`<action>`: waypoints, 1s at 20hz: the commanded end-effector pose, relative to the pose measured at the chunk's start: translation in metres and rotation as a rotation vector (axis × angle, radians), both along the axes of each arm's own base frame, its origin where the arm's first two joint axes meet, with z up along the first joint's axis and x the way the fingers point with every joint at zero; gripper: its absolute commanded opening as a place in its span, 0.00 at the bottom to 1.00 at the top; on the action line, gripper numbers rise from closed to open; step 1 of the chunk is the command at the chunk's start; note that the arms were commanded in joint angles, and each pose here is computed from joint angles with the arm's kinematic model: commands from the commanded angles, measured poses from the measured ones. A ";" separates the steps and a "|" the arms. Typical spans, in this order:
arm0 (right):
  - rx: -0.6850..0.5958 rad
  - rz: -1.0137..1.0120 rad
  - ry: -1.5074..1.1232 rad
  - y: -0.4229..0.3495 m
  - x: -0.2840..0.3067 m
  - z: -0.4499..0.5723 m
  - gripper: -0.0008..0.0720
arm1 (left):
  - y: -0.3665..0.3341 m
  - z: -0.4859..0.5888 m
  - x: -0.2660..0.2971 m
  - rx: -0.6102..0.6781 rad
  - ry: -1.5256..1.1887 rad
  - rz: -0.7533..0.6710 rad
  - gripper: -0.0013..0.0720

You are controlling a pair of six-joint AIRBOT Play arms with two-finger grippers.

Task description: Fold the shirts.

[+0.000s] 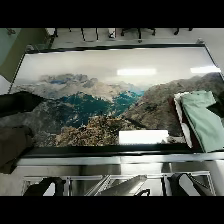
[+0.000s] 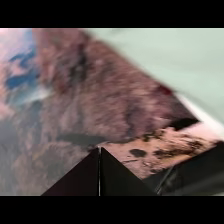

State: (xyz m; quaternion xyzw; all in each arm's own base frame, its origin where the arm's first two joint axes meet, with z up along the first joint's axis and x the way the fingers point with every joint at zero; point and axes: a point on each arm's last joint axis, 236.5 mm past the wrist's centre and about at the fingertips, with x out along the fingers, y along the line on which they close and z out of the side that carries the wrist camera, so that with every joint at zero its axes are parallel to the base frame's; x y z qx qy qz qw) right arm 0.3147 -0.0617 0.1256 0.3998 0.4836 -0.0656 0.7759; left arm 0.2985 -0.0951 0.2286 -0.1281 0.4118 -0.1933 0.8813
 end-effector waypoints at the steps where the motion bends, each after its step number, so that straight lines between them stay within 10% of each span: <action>1: -0.054 0.292 -0.167 0.103 0.017 0.014 0.04 | -0.057 -0.012 -0.013 -0.077 -0.005 -0.094 0.04; 7: -0.071 0.632 -0.252 0.247 -0.038 -0.061 0.04 | -0.138 -0.121 -0.073 -0.138 0.150 -0.219 0.04; 20: 0.003 0.681 -0.225 0.272 -0.055 -0.064 0.04 | -0.134 -0.107 -0.084 -0.183 0.070 -0.210 0.04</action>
